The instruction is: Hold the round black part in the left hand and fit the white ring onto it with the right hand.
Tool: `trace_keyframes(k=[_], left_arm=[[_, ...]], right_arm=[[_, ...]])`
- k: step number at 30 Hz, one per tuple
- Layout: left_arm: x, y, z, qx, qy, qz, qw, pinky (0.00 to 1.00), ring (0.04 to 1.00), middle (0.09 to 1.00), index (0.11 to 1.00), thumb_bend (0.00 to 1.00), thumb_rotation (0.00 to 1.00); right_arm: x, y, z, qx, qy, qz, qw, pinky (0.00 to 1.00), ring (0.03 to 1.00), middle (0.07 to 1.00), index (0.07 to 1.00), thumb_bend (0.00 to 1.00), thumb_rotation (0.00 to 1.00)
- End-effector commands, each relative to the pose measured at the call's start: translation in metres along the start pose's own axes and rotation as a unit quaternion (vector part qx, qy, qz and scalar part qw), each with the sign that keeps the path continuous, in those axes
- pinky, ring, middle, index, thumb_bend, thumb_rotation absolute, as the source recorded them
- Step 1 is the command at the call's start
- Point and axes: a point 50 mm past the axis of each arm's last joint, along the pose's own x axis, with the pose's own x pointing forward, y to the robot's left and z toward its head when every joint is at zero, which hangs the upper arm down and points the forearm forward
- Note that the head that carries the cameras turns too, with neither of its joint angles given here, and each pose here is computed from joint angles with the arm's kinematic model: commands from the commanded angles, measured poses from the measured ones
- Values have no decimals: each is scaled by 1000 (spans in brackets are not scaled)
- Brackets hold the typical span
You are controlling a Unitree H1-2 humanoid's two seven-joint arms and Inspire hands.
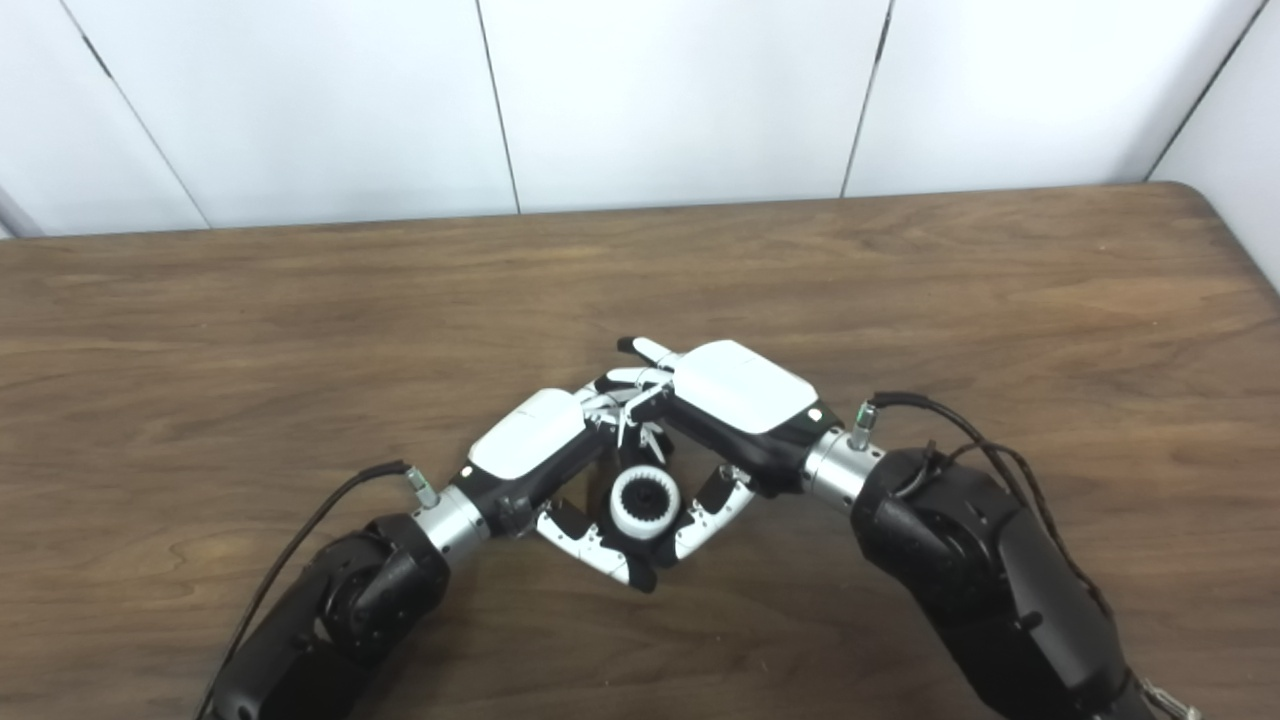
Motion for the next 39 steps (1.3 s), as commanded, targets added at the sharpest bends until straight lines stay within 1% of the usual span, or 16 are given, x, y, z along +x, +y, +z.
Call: trace_keyframes(k=[1,11,17,21,27,32,35,39], left_arm=[[14,12,10,13,-30,17,999,1000,911,728,481,523,67],[14,14,6,19,-26,19,999,1000,920,723,482,523,68],[14,15,1,18,-26,24,999,1000,919,721,481,523,67],[11,15,-4,11,-19,26,999,1000,928,731,481,523,61],[8,15,-12,20,-8,25,999,1000,923,730,482,523,60],[5,16,-15,20,-4,28,999,1000,916,728,482,523,60],[3,16,-19,25,-6,30,999,1000,913,729,482,523,60],[-1,16,-23,29,-7,29,999,1000,914,730,482,523,60]], right_arm=[[0,-7,3,-5,-4,-9,1000,865,1000,898,615,1000,278],[-1,-11,0,0,-7,-26,1000,855,1000,904,628,1000,263],[-4,-17,-3,8,-7,-47,999,824,1000,887,610,1000,237],[-10,-29,-3,6,-2,-55,998,803,1000,875,602,995,235],[-19,-49,-5,-14,2,-77,997,798,997,868,588,1000,239],[-25,-64,-9,-16,6,-90,996,731,985,868,590,1000,212],[-26,-75,-11,-17,8,-104,994,721,983,871,595,976,229],[-28,-86,-14,-24,11,-122,992,697,952,861,597,951,261]])
